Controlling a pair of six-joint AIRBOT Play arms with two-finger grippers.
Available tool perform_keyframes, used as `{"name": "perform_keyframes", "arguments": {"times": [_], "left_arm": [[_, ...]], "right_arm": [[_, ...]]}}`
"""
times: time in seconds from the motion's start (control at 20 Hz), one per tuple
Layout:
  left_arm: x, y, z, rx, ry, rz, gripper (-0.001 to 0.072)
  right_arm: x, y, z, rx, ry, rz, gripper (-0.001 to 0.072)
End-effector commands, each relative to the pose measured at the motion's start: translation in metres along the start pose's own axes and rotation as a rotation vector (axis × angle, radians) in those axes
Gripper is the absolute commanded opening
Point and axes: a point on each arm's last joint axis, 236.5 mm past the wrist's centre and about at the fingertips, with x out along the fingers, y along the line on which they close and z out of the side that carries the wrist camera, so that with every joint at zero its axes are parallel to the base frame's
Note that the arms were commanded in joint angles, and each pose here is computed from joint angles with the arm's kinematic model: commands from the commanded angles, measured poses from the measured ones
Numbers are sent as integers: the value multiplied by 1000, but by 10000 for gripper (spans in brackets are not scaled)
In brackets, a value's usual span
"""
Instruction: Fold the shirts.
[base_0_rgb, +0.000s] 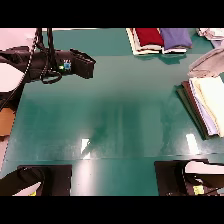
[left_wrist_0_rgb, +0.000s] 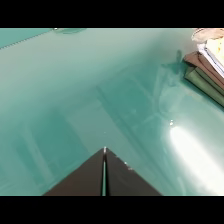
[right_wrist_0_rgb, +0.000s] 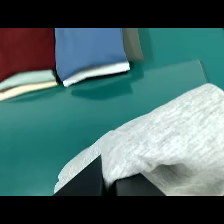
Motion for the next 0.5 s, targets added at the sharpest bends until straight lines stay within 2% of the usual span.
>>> {"name": "perform_keyframes", "arguments": {"times": [0.0, 0.15, 0.45], "left_arm": [[0, 0, -1, 1, 2, 0, 20], [0, 0, -2, 4, 7, 1, 21], [0, 0, -3, 4, 11, 1, 21]], "right_arm": [[-25, -19, -30, -31, 56, -43, 13], [-49, -52, -75, -30, 121, -105, 13], [-97, -118, -196, 131, 286, -309, 14]]}}
